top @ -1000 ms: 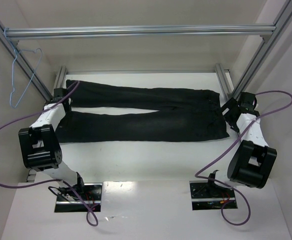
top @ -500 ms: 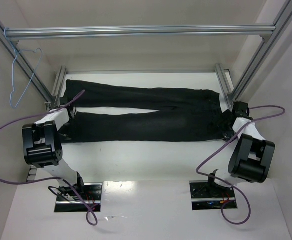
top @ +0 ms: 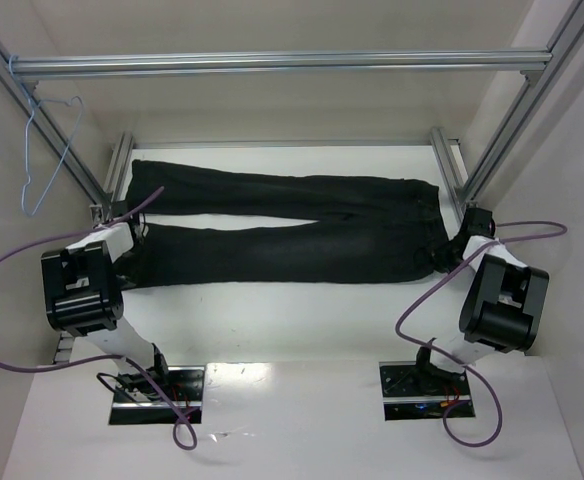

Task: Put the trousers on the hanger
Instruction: Fold the trousers

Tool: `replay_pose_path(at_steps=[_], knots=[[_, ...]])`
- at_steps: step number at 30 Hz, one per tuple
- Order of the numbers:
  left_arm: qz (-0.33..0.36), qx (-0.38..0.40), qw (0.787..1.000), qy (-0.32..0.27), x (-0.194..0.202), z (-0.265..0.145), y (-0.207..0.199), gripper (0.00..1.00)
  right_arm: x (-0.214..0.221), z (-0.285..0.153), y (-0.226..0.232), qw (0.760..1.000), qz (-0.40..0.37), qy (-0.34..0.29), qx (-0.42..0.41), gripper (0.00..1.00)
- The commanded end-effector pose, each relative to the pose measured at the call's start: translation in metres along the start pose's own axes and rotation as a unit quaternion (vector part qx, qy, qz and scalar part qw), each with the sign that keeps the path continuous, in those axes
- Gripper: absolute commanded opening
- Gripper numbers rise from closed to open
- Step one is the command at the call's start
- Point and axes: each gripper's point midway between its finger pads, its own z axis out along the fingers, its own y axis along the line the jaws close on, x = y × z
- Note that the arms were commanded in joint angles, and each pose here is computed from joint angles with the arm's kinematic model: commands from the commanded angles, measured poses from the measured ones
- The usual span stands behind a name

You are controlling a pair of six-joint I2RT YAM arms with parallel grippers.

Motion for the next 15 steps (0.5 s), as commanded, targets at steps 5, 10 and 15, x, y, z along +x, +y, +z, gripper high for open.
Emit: replay_pose_path(at_steps=[5, 10, 15], knots=[[-0.002, -0.003, 1.0, -0.014, -0.016, 0.002, 0.012, 1.0, -0.053, -0.046, 0.008, 0.995, 0.009, -0.102, -0.002, 0.0], [-0.003, 0.019, 0.999, -0.029, -0.026, -0.004, 0.012, 1.0, -0.067, -0.064, -0.005, 0.991, 0.013, -0.134, 0.012, 0.0], [-0.005, 0.033, 0.999, -0.042, -0.033, -0.01, 0.014, 1.0, -0.069, -0.065, -0.017, 0.99, 0.001, -0.14, 0.03, 1.0]])
